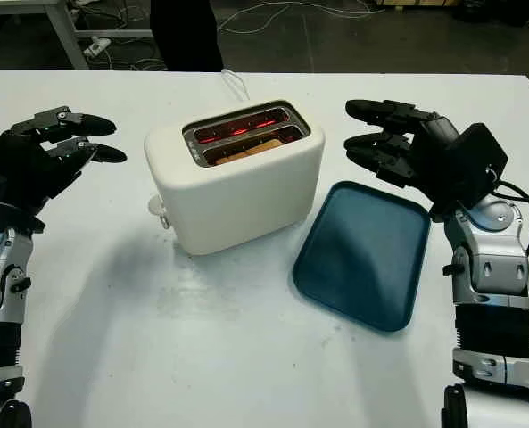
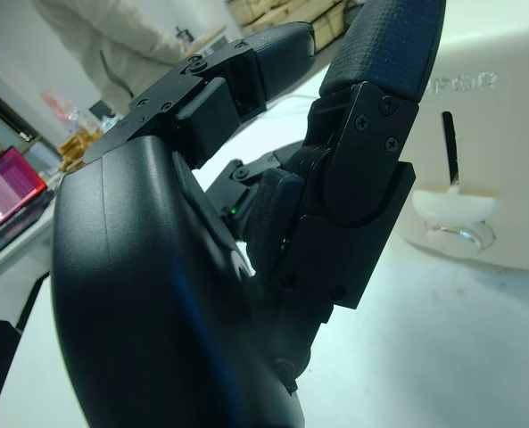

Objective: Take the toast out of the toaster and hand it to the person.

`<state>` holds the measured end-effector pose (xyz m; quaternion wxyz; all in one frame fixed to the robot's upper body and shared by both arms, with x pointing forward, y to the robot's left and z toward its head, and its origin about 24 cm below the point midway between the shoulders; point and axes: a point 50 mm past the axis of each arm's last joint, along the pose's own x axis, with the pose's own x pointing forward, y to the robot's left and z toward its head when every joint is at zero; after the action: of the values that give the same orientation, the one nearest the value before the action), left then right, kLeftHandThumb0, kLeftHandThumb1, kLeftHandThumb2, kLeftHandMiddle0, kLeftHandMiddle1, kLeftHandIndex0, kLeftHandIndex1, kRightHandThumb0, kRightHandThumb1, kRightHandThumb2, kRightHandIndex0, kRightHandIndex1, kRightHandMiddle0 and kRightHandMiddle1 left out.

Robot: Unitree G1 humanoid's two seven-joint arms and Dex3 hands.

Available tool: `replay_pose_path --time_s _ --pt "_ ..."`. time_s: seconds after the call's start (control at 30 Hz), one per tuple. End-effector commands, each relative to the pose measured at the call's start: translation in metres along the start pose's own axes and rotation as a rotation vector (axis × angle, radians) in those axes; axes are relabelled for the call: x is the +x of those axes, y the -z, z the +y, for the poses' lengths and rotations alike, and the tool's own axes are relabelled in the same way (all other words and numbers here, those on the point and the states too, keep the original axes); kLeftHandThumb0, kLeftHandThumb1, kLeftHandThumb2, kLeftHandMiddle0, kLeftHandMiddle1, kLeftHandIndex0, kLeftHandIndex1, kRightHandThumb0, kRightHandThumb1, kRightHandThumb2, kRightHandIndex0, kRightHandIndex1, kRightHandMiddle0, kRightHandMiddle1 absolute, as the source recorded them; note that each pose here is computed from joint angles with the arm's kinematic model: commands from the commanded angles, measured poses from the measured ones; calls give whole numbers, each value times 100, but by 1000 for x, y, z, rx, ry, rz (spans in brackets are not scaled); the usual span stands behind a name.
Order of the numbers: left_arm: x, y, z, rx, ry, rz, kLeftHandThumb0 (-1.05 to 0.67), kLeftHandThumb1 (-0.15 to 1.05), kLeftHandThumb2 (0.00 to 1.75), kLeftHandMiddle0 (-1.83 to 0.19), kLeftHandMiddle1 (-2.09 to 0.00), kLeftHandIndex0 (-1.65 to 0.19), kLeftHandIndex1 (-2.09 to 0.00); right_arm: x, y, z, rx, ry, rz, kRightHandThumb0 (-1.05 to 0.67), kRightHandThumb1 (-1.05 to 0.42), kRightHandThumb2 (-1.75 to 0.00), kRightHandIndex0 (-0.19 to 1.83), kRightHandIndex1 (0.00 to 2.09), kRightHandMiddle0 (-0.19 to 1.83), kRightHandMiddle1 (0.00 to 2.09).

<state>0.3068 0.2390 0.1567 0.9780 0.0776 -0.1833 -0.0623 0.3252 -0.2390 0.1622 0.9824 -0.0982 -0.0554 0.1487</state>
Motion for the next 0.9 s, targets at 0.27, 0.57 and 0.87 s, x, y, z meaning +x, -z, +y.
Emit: replay_pose_path --time_s 0.27,0.57,0.87 --pt "-1 -2 2 -10 -3 -15 -105 84 0 -83 -77 -81 -65 1 -6 -1 -6 4 -27 -16 -91 -2 44 83 73 4" --pt "0 -2 2 -11 -7 -18 -105 86 0 -83 -78 -81 -66 1 -5 -1 -9 0 -34 -19 -90 0 45 84 75 5" --pt "-1 -1 1 -4 -12 -11 -105 87 0 -82 -81 -79 -69 1 -4 -1 -26 3 -33 -22 -89 0 47 84 76 5"
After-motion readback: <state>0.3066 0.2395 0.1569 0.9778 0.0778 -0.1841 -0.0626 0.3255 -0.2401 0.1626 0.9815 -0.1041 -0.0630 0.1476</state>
